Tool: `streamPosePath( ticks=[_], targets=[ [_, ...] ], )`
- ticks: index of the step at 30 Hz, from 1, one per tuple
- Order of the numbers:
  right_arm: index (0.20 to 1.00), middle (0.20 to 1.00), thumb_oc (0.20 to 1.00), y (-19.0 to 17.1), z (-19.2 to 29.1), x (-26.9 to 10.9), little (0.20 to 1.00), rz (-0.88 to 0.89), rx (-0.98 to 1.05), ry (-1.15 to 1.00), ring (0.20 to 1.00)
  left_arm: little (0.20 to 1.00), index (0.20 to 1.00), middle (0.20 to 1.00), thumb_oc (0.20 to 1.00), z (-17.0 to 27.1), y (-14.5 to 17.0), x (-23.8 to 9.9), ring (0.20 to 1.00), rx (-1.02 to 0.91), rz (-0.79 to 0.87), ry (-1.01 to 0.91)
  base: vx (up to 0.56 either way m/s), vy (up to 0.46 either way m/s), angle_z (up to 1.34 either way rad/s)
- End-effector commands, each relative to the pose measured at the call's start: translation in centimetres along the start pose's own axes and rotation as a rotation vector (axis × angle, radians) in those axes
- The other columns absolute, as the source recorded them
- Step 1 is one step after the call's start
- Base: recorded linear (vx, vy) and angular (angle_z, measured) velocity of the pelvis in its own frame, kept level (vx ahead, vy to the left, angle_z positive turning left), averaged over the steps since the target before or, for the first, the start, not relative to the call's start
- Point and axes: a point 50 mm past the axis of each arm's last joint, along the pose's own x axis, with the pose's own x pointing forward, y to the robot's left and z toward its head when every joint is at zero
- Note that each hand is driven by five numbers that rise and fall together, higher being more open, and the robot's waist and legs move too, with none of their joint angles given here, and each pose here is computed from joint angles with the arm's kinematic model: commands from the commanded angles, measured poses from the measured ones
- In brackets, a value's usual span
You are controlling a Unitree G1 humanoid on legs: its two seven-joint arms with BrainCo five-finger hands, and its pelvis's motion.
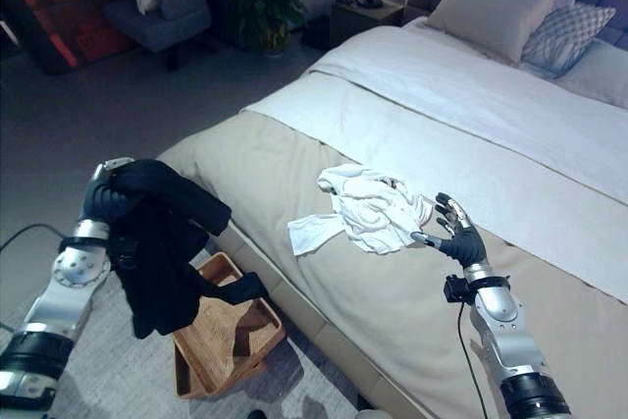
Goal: Pick up clothes into the bucket
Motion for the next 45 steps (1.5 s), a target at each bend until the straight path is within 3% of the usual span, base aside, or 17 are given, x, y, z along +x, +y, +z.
streamPosePath(
  ticks=[1,22,35,45],
  targets=[
    [1.0,1.0,1.0,0.1,4.0,0.9,1.0,-0.019,0.032,-0.226,1.0,0.2,0.2,0.2,0.2,2.7,2.5,2.3,0.2,0.009,0.167,-0.133,-0.15,0.049,0.07],
    [1.0,1.0,1.0,0.3,9.9,1.0,1.0,-0.01,0.126,-0.512,1.0,0.2,0.2,0.2,0.2,4.2,2.3,3.8,0.2,-0.025,0.359,-0.164,-0.13,0.002,0.06],
    [1.0,1.0,1.0,1.0,12.6,1.4,1.0,0.011,0.136,-0.636,1.0,0.2,0.2,0.2,0.2,6.6,1.9,7.7,0.2,-0.032,0.403,-0.147,-0.03,0.003,-0.02],
    [1.0,1.0,1.0,2.1,13.5,2.3,1.0,0.05,0.134,-0.657,1.0,0.2,0.2,0.2,0.2,11.6,5.0,11.3,0.2,-0.05,0.482,-0.223,0.0,0.0,0.0]
  ],
)
